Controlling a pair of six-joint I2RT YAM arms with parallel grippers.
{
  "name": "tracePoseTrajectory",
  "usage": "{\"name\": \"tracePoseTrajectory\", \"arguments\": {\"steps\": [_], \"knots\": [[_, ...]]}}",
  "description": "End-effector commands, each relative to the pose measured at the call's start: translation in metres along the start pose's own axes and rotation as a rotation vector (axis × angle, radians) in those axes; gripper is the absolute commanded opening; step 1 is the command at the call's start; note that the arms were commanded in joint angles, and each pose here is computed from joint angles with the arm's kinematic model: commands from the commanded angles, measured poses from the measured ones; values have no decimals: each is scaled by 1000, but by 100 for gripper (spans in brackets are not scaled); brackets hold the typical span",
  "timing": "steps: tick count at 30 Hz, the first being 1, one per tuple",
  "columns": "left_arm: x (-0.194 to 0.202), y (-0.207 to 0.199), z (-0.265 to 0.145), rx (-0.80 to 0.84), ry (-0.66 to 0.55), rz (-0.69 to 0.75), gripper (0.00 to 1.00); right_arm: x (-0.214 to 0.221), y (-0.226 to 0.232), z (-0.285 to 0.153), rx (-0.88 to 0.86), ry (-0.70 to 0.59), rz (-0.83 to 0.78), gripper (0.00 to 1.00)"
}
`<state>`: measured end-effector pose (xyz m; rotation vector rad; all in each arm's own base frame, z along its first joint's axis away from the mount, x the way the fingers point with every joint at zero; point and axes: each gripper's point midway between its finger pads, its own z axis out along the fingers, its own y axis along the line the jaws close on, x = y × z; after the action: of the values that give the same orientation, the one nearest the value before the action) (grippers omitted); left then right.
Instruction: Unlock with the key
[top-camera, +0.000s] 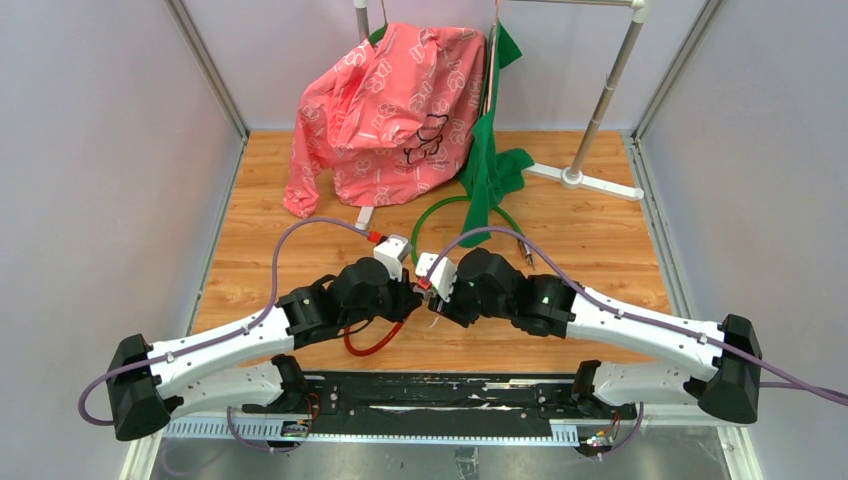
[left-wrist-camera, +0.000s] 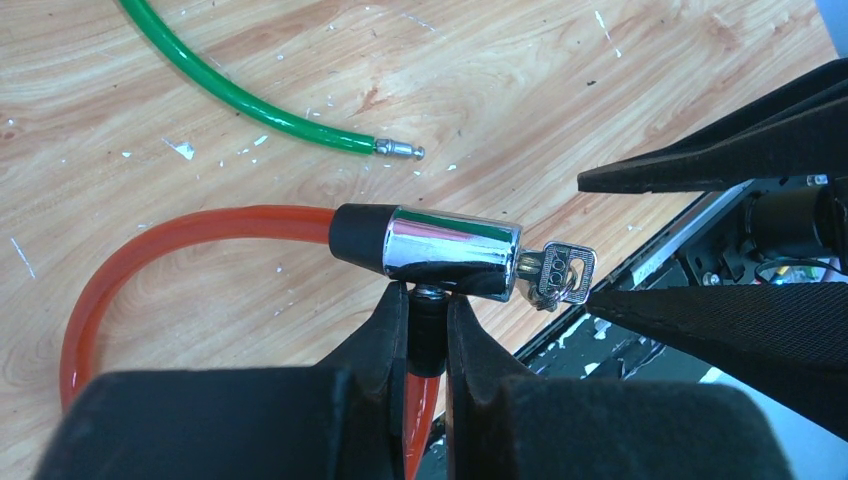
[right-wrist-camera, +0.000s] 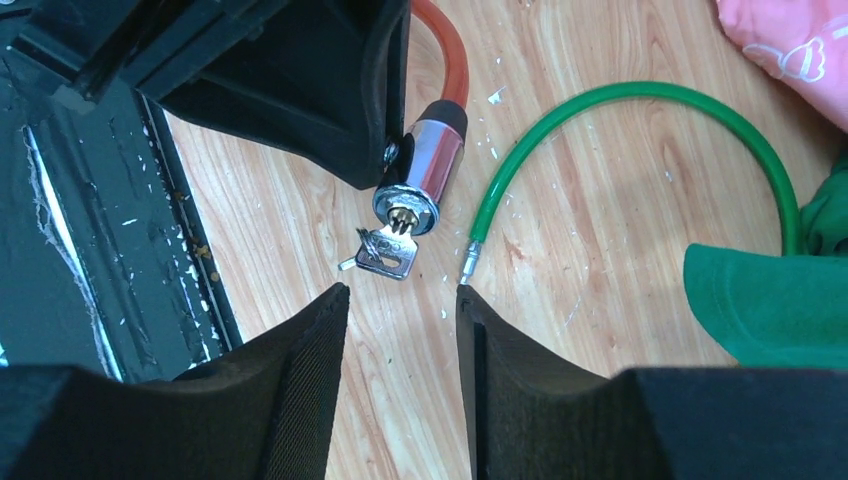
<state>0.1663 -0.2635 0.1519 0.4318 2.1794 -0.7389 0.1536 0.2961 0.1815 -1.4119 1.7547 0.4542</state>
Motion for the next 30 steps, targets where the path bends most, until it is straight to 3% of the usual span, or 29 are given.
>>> {"name": "tracePoseTrajectory", "arguments": {"steps": [1, 13, 24, 30], "knots": [[-17, -14, -4, 36, -40, -11, 0, -7, 3, 1, -1, -53, -96, 45], [-18, -17, -3, 46, -32, -19, 0, -16, 15, 10, -25, -135, -169, 37], [-18, -17, -6, 51, -35, -21, 0, -8, 9, 14, 20, -100, -187, 27], [-21, -19, -8, 60, -45, -23, 0, 0, 5, 16, 43, -76, -187, 29]]}}
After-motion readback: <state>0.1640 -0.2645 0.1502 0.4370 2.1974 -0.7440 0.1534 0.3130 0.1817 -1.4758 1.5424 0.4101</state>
